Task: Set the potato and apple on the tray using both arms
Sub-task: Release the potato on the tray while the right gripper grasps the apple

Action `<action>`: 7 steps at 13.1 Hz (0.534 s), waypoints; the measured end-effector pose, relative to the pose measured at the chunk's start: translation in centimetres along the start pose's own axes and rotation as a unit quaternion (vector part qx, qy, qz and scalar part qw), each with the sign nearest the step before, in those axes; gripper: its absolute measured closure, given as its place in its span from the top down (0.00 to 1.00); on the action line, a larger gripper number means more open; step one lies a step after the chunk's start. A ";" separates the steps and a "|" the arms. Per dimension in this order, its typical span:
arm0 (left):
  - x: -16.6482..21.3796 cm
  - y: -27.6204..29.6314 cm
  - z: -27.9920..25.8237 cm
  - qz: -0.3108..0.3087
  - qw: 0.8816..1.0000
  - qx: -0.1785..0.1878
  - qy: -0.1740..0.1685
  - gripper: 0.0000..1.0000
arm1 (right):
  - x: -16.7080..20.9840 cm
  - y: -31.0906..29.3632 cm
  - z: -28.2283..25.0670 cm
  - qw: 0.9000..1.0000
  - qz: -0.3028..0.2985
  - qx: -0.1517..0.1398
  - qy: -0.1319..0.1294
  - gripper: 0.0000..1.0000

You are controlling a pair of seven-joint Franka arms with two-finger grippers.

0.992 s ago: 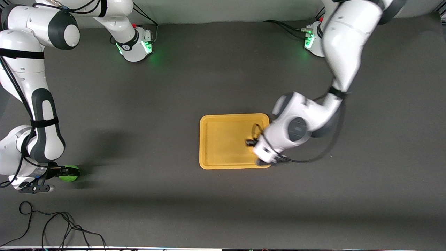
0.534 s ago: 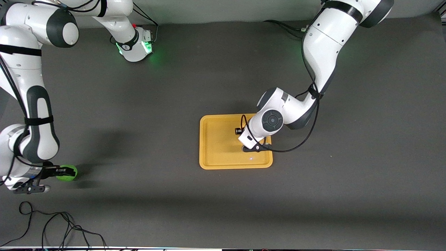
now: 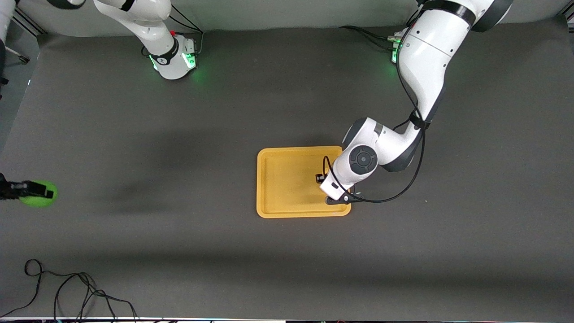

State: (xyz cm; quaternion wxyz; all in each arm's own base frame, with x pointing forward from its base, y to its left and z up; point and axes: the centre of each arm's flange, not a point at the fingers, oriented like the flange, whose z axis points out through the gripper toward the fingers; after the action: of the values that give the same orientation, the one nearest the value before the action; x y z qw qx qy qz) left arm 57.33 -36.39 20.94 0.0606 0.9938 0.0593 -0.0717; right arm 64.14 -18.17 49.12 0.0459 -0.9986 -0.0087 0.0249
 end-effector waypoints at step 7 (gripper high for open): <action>1.1 -2.6 -3.9 0.002 0.999 0.050 -0.007 0.93 | -4.4 -17.2 -4.1 0.999 0.036 -0.015 -0.010 0.64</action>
State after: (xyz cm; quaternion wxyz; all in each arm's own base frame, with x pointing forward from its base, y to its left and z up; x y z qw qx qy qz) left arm 58.60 -33.23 24.36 0.0115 0.9952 0.0533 -0.0812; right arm 59.73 -1.48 55.01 0.0302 -0.9985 0.0265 0.0366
